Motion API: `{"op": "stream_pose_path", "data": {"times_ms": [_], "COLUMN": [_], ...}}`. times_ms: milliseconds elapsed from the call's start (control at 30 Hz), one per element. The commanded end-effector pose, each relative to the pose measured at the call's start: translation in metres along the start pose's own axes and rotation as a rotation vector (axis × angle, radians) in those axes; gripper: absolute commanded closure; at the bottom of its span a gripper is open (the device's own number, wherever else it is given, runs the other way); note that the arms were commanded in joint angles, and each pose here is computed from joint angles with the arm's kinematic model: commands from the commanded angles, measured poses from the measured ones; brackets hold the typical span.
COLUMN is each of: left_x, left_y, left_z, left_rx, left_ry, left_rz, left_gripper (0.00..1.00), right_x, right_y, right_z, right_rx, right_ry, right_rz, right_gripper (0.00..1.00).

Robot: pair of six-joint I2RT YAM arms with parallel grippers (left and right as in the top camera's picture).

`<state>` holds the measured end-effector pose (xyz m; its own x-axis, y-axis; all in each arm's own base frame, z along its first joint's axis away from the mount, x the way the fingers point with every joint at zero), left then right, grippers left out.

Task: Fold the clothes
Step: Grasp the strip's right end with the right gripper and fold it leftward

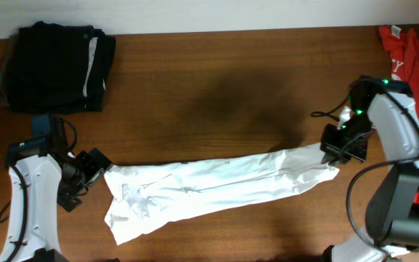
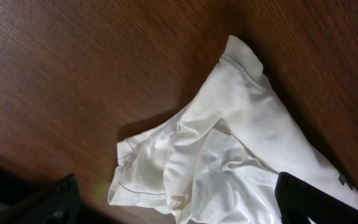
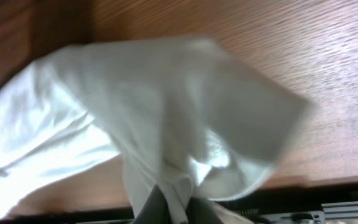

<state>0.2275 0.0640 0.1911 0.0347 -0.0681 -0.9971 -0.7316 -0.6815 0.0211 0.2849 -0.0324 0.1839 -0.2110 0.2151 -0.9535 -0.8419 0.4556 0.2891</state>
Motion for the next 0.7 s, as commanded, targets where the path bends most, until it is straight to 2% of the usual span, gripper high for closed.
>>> {"op": "stream_pose_path", "data": {"times_ms": [0, 100, 200, 367, 667], "left_x": [0.0, 0.0, 0.0, 0.0, 0.0], "left_y": [0.0, 0.0, 0.0, 0.0, 0.0], "left_z": [-0.001, -0.001, 0.0, 0.0, -0.001], "left_rx": [0.016, 0.016, 0.016, 0.016, 0.016], "left_ry": [0.007, 0.007, 0.007, 0.006, 0.007], "left_rz": [0.003, 0.004, 0.005, 0.004, 0.004], "left_gripper": [0.01, 0.01, 0.01, 0.01, 0.01], "right_x": [-0.007, 0.007, 0.028, 0.057, 0.07], "right_y": [0.026, 0.044, 0.064, 0.083, 0.109], "right_z": [0.041, 0.079, 0.111, 0.135, 0.163], "right_rx": [-0.157, -0.303, -0.358, -0.386, -0.441], "right_ry": [0.041, 0.04, 0.064, 0.062, 0.029], "right_rz": [-0.057, -0.063, -0.061, -0.079, -0.098], "right_gripper": [0.96, 0.96, 0.96, 0.96, 0.96]}}
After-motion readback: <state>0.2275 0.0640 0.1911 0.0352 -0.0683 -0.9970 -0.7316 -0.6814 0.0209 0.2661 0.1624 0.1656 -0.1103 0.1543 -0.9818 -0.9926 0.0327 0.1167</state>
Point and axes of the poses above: each gripper's point midway between its finger pads, its own x axis out along the fingers, its own z axis along the line the jaws close on, y = z × x, the point moved 9 cm from there along -x, back along the fingers, and after that the axes turned 5 degrees about x, right-handed, at the moved point
